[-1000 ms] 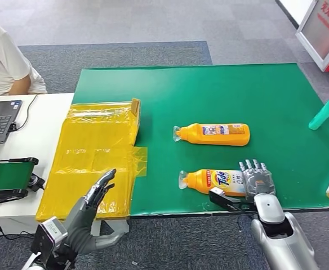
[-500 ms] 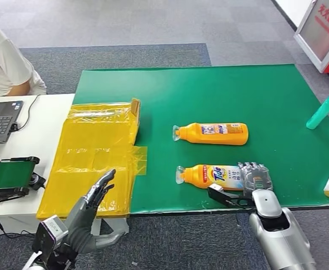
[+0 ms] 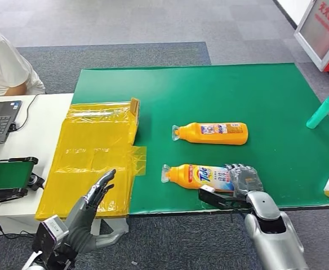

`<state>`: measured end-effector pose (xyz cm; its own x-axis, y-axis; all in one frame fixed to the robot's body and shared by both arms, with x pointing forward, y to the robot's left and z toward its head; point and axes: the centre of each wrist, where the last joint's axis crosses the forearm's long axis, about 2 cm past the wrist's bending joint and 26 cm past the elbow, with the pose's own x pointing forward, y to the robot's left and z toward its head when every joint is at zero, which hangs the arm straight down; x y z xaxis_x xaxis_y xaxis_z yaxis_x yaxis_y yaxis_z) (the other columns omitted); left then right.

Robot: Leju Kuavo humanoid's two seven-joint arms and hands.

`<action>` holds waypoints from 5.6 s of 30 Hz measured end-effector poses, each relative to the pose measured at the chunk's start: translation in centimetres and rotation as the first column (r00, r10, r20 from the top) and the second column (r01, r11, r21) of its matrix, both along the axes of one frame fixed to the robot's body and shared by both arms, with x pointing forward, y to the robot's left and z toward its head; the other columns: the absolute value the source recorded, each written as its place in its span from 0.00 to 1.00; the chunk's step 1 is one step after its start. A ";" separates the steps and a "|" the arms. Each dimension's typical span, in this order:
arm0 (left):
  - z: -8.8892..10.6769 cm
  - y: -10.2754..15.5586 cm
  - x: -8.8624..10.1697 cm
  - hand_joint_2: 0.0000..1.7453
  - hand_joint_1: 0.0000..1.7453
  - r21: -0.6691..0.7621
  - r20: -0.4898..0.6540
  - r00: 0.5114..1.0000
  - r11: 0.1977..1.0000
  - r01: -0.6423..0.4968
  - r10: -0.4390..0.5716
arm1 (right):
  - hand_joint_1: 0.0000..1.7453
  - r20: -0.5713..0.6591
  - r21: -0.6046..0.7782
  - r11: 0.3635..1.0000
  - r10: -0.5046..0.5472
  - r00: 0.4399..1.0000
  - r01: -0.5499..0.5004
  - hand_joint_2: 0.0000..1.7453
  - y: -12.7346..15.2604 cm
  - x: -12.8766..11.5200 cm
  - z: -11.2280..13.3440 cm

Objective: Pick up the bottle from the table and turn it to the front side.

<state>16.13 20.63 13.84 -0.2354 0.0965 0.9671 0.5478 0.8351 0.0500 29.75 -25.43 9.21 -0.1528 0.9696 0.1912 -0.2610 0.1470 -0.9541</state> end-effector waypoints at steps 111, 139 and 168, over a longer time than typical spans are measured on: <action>6.0 -3.8 8.8 0.00 1.00 0.157 0.280 0.917 0.929 -0.336 0.285 | 0.00 0.191 0.924 0.339 -0.013 0.981 -0.176 1.00 7.2 -6.0 7.9; -0.4 3.4 13.4 1.00 1.00 0.691 0.712 0.702 0.166 -0.704 0.017 | 0.00 0.463 0.854 0.307 -0.081 0.883 -0.420 1.00 4.6 -8.1 14.4; -3.3 -0.1 14.2 0.00 1.00 0.792 0.610 0.777 0.091 -0.604 -0.156 | 0.00 0.519 0.819 0.353 -0.119 0.847 -0.452 1.00 3.6 -8.1 14.7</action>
